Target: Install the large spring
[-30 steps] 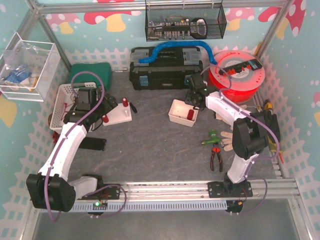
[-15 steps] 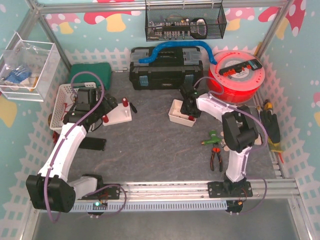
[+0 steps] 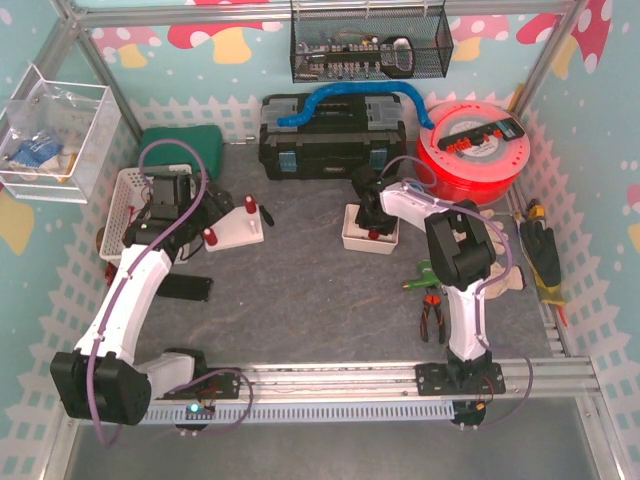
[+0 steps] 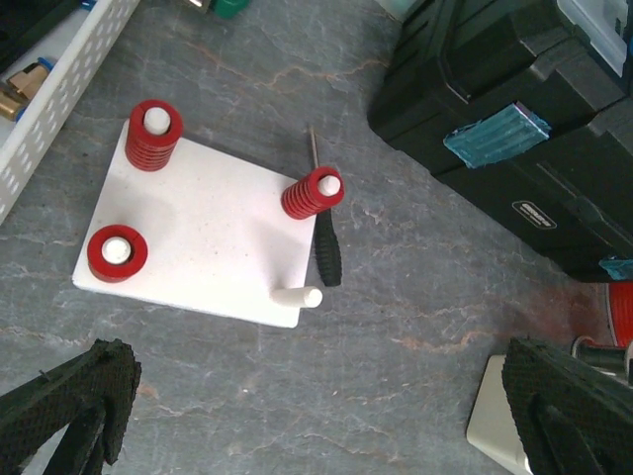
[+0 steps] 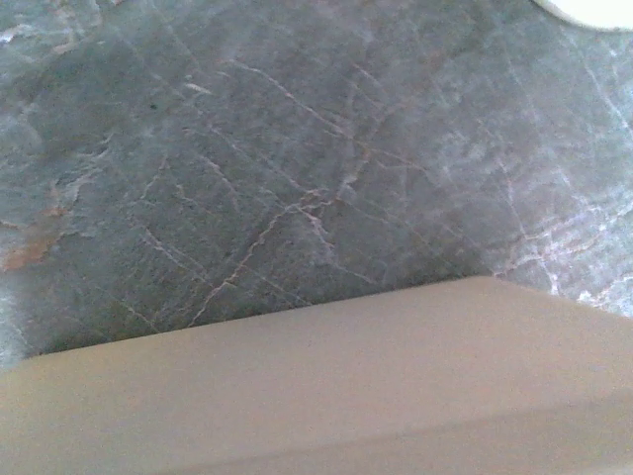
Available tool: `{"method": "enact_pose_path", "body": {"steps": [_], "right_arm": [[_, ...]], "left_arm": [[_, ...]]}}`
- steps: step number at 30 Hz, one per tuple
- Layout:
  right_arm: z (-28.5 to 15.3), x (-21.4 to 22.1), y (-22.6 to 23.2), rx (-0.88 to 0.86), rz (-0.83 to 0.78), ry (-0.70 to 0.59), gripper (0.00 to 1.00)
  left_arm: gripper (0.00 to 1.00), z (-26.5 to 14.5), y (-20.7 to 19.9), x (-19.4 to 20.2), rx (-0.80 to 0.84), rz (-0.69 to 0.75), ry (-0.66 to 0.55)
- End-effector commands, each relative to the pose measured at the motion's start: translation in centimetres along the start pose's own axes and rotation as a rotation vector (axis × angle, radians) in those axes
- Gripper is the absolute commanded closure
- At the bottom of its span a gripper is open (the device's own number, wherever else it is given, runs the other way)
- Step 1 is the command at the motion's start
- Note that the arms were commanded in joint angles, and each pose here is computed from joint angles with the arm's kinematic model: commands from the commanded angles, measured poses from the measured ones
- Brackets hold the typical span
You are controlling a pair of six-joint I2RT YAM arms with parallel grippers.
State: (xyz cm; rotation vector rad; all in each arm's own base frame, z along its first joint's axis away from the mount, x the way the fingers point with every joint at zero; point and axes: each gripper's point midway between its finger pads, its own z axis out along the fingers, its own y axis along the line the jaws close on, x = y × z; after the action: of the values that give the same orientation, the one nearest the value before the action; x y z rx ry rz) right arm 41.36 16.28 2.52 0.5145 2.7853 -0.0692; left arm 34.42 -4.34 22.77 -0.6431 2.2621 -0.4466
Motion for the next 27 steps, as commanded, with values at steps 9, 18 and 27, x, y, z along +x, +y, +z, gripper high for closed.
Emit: {"method": "enact_pose_path", "body": {"steps": [9,18,27], "right_arm": [[-1.7,-1.0,0.4,-0.036,-0.075,-0.069,0.84],[-8.7,-1.9,1.3,-0.247,-0.165,-0.189,0.88],[-16.4,-0.9,4.8,-0.569,-0.493,-0.441,0.90]], "left_arm": [[0.01,-0.6,0.7,-0.6,-0.040,-0.058,-0.011],[0.01,-0.7,-0.4,-0.8,0.036,-0.014,-0.001],[0.13,-0.9,-4.8,0.8,0.271,0.035,0.043]]}}
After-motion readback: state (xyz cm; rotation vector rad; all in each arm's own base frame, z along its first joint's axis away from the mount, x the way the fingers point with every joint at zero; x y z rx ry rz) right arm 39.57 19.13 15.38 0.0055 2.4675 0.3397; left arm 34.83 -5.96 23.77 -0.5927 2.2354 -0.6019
